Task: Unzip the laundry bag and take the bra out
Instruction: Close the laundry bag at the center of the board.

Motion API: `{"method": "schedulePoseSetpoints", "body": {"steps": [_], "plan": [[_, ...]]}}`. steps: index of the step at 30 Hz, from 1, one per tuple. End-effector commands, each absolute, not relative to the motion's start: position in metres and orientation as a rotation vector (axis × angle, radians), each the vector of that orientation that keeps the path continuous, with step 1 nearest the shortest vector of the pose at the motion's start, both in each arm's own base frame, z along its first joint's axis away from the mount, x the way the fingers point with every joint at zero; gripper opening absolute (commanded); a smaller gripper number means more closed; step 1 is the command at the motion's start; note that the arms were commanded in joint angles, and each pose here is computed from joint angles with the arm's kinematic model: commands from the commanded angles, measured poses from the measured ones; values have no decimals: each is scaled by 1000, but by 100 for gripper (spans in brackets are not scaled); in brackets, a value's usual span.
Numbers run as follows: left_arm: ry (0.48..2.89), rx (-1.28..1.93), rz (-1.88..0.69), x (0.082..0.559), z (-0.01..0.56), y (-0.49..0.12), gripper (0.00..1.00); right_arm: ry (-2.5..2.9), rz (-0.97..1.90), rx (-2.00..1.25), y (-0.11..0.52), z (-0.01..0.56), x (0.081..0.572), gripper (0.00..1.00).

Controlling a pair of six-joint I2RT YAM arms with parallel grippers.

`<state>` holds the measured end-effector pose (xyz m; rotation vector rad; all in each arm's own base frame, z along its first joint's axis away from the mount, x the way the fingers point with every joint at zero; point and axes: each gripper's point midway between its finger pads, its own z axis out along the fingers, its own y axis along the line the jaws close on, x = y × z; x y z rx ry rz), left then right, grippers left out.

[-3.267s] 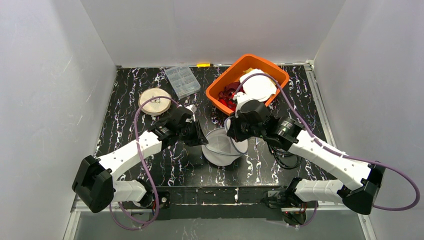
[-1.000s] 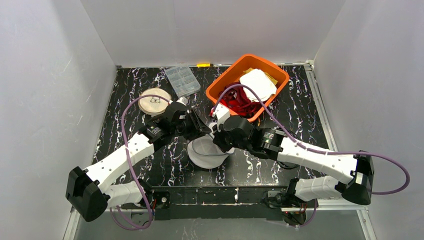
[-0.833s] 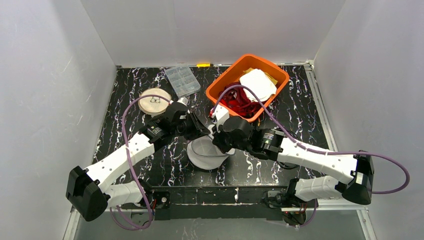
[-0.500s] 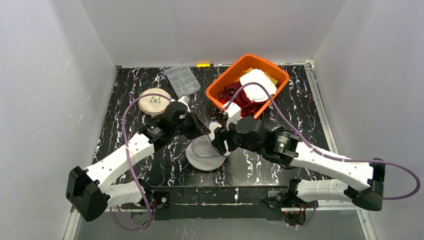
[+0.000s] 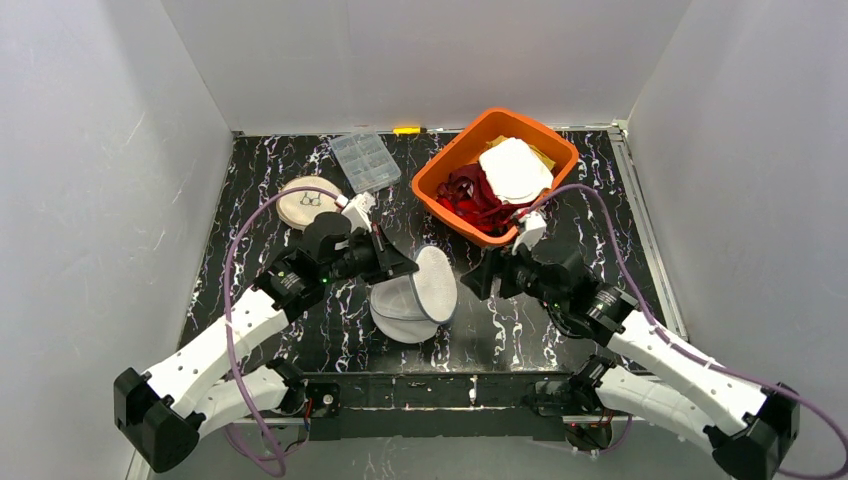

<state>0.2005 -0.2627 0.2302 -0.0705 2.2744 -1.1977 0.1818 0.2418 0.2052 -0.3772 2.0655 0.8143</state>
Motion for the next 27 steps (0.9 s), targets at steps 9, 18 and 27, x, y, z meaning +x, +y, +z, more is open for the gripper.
{"method": "schedulePoseSetpoints", "body": {"steps": [9, 18, 27], "plan": [[2234, 133, -1263, 176, 231, -252, 0, 1930, 1381, -254, 257, 198, 190, 78], [2245, 148, -1262, 176, 232, -253, 0, 1960, 1480, -272, 267, 173, 190, 71], [2250, 155, -1258, 178, 233, -254, 0, 2027, 1520, -281, 273, 155, 188, 67]]}}
